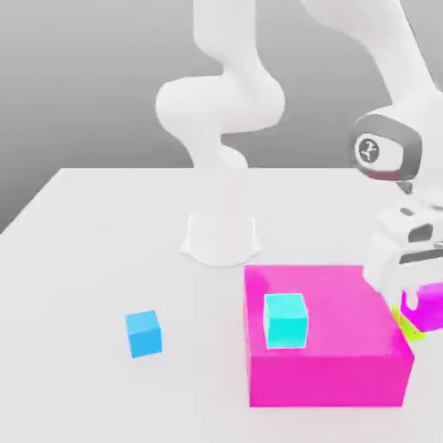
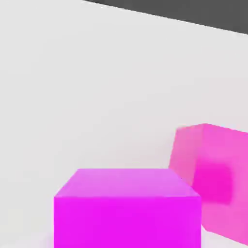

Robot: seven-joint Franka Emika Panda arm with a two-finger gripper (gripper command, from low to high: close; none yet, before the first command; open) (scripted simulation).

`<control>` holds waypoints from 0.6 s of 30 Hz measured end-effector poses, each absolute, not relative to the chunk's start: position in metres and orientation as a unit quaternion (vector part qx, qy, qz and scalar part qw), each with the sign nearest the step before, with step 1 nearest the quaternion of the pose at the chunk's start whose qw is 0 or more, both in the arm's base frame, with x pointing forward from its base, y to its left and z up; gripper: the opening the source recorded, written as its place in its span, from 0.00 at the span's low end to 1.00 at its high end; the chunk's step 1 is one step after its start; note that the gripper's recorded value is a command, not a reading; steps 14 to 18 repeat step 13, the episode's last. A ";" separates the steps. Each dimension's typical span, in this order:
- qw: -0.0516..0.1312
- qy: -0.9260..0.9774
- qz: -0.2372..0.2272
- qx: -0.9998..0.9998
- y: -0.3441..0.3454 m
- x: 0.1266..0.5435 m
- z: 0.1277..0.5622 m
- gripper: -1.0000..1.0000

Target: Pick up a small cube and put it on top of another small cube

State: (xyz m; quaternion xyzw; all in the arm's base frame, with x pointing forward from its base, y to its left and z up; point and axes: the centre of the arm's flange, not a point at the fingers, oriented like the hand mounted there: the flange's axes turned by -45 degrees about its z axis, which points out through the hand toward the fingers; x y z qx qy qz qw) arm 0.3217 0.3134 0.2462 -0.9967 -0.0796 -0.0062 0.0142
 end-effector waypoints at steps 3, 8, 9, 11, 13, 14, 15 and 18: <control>0.004 -0.055 0.001 -0.998 0.328 0.279 0.243 0.00; 0.001 -0.043 -0.002 -0.999 0.329 0.277 0.202 0.00; 0.001 -0.043 -0.002 -0.999 0.329 0.277 0.191 0.00; 0.001 -0.043 -0.001 -0.999 0.328 0.276 0.183 1.00; 0.001 -0.043 -0.001 -0.999 0.328 0.276 0.183 1.00; 0.001 -0.043 -0.001 -0.999 0.328 0.276 0.183 1.00; 0.001 -0.043 -0.001 -0.999 0.328 0.276 0.183 1.00; 0.001 -0.043 -0.001 -0.999 0.328 0.276 0.183 1.00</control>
